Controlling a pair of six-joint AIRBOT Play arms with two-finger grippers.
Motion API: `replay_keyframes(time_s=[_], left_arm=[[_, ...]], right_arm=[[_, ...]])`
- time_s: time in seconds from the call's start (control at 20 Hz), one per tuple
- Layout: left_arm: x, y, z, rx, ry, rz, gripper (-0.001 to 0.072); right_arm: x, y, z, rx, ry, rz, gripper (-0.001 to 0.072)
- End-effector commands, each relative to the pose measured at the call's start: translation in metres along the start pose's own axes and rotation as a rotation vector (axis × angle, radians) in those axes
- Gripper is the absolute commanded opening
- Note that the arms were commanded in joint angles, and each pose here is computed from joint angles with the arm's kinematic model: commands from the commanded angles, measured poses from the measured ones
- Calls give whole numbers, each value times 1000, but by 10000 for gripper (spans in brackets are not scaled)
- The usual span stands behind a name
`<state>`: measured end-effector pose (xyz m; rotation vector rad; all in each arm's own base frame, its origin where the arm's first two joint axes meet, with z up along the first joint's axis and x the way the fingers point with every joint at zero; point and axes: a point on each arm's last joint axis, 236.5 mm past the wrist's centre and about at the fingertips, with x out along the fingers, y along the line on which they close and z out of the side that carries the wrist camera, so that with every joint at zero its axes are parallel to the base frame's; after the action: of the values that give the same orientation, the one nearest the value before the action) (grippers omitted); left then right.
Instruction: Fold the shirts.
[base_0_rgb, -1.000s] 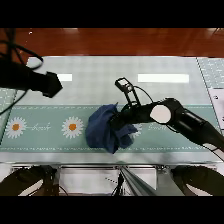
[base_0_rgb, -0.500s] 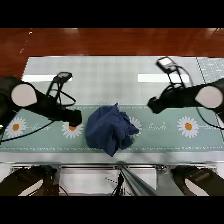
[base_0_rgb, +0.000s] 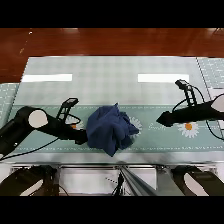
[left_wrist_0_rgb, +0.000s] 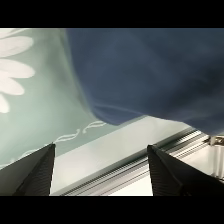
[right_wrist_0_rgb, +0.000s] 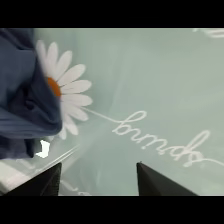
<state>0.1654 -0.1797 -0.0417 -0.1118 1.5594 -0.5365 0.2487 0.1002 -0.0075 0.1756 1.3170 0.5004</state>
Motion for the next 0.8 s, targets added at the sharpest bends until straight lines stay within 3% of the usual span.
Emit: replay_keyframes(time_s=[0.0, 0.2, 0.5, 0.75], left_arm=[[15, -8, -8, -14, -34, -78, 674], [17, -25, 3, -18, -84, -159, 674], [13, -38, 17, -41, -141, -216, 674], [25, -46, 25, -52, -152, -230, 671]], right_arm=[[14, 18, -9, 50, -7, 123, 544], [36, 37, -15, 82, -20, 204, 544], [74, 65, -36, -32, 19, 199, 544], [95, 76, -34, 3, 31, 220, 544]])
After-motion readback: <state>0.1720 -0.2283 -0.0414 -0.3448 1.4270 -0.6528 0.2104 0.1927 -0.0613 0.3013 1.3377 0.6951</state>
